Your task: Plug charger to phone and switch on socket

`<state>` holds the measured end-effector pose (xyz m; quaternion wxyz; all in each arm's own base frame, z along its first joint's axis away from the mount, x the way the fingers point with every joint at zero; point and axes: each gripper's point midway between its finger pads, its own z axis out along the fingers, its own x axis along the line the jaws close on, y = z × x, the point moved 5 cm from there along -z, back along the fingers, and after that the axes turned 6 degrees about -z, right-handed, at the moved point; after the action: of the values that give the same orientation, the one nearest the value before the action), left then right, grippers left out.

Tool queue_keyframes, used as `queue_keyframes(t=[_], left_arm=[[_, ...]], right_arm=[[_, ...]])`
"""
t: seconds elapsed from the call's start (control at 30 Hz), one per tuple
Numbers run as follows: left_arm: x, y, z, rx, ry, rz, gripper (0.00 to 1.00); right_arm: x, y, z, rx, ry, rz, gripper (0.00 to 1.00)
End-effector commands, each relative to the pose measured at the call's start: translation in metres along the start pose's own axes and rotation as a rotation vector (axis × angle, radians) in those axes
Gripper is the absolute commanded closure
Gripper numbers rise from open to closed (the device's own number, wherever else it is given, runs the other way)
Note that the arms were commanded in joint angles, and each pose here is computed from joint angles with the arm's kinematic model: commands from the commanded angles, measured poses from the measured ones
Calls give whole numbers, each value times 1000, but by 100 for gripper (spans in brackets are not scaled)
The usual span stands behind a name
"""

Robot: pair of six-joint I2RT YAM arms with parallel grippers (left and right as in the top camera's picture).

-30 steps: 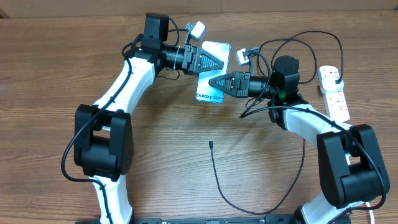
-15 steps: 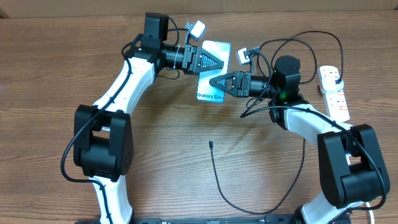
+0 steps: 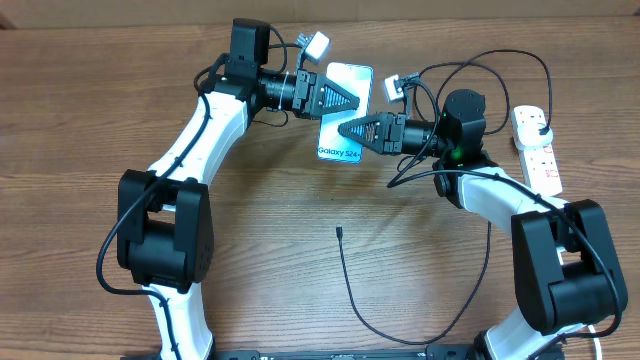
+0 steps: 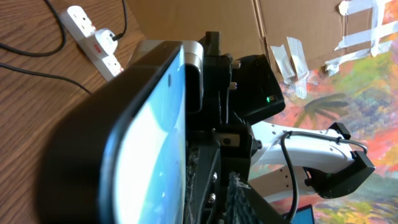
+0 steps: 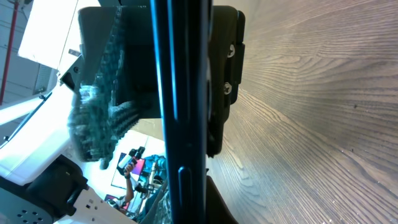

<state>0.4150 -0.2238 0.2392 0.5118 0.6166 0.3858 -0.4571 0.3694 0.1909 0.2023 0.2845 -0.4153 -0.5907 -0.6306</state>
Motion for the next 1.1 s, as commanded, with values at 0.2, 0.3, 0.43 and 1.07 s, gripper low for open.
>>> queue_keyframes(t=[0.2,0.3,0.43,1.07], left_arm=[[-50,-5,-9,36,-80,70,66],[-50,-6,-6,44,-83,70,65],[-51,-8,1,59,-88,80,64],[-52,-10,6,70,-93,107,80]], right_arm=[[-16,17,-19,-111,-80,44,96],[-17,19,-19,-123,-87,45,96],[-17,19,-19,-127,-89,42,96],[-18,23,-20,-157,-103,56,96]])
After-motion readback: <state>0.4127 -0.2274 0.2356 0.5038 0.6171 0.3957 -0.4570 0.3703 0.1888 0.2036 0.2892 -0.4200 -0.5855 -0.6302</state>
